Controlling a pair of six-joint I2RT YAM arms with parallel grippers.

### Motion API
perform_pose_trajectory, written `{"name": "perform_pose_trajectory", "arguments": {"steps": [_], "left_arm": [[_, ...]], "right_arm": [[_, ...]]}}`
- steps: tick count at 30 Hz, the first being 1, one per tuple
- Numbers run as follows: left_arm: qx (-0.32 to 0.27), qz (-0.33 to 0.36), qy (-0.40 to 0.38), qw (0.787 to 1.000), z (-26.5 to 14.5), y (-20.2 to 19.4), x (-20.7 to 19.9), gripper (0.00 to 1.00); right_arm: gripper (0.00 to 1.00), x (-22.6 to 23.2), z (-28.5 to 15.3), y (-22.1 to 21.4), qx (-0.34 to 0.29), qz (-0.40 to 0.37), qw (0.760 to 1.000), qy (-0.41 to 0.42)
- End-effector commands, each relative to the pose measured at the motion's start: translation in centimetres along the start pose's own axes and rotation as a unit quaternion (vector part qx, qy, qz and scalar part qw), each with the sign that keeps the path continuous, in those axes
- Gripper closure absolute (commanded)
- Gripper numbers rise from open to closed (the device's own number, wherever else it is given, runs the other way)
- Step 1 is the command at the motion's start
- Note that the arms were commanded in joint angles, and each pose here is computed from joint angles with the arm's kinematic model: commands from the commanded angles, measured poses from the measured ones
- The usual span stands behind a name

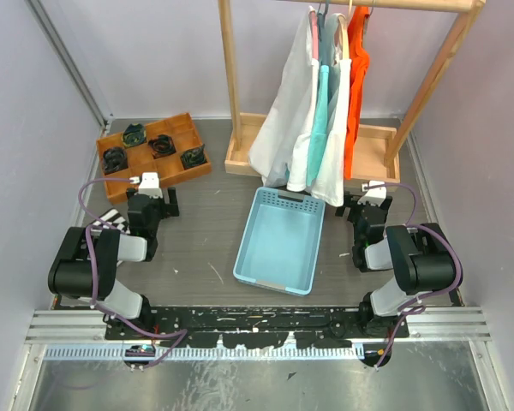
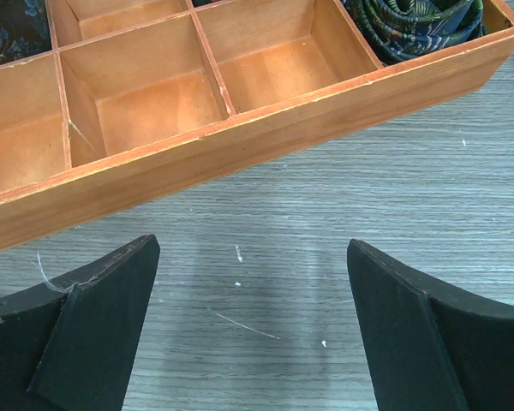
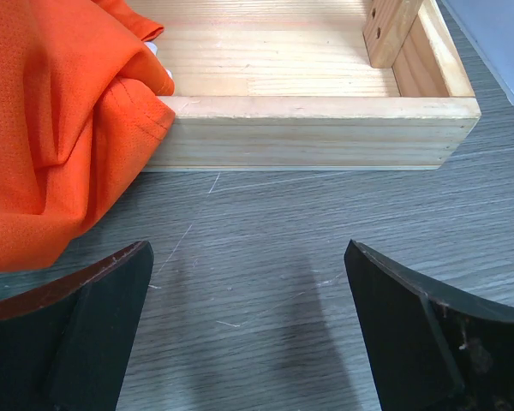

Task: Remove the t-shirt from the hanger
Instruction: Pick up the hanger from the clothesline.

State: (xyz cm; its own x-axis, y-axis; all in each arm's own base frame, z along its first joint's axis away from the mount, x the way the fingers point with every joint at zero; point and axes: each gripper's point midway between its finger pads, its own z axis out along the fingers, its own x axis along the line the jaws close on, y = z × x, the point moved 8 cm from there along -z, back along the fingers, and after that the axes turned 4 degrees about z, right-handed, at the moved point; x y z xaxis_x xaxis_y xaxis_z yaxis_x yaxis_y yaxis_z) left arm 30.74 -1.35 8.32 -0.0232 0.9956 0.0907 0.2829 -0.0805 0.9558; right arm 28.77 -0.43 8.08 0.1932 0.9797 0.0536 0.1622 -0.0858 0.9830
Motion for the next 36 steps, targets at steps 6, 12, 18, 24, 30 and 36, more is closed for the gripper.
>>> {"name": "perform_pose_trajectory", "arguments": {"steps": [6, 12, 18, 24, 30, 36], "left_arm": [[-0.012, 0.000, 0.007, 1.000, 0.4, 0.8, 0.2, 0.02], [-0.013, 0.000, 0.007, 1.000, 0.4, 0.8, 0.2, 0.02], [-0.012, 0.000, 0.005, 1.000, 0.5, 0.7, 0.2, 0.02], [-0.012, 0.000, 0.005, 1.000, 0.5, 0.8, 0.2, 0.02], [-0.012, 0.000, 0.006, 1.000, 0.4, 0.8, 0.2, 0.02], [-0.017, 0.013, -0.027, 0.999, 0.3, 1.6, -0.3, 0.02]], "right_arm": [[0.00, 0.2, 0.3, 1.5, -0.034, 0.011, 0.999, 0.004], [0.00, 0.2, 0.3, 1.5, -0.034, 0.011, 0.999, 0.004], [0.00, 0.2, 0.3, 1.4, -0.033, 0.010, 0.999, 0.003], [0.00, 0.2, 0.3, 1.4, -0.034, 0.010, 0.999, 0.003], [0.00, 0.2, 0.3, 1.4, -0.033, 0.010, 0.999, 0.004], [0.00, -1.0, -0.5, 2.5, -0.056, 0.044, 0.996, -0.061]]}}
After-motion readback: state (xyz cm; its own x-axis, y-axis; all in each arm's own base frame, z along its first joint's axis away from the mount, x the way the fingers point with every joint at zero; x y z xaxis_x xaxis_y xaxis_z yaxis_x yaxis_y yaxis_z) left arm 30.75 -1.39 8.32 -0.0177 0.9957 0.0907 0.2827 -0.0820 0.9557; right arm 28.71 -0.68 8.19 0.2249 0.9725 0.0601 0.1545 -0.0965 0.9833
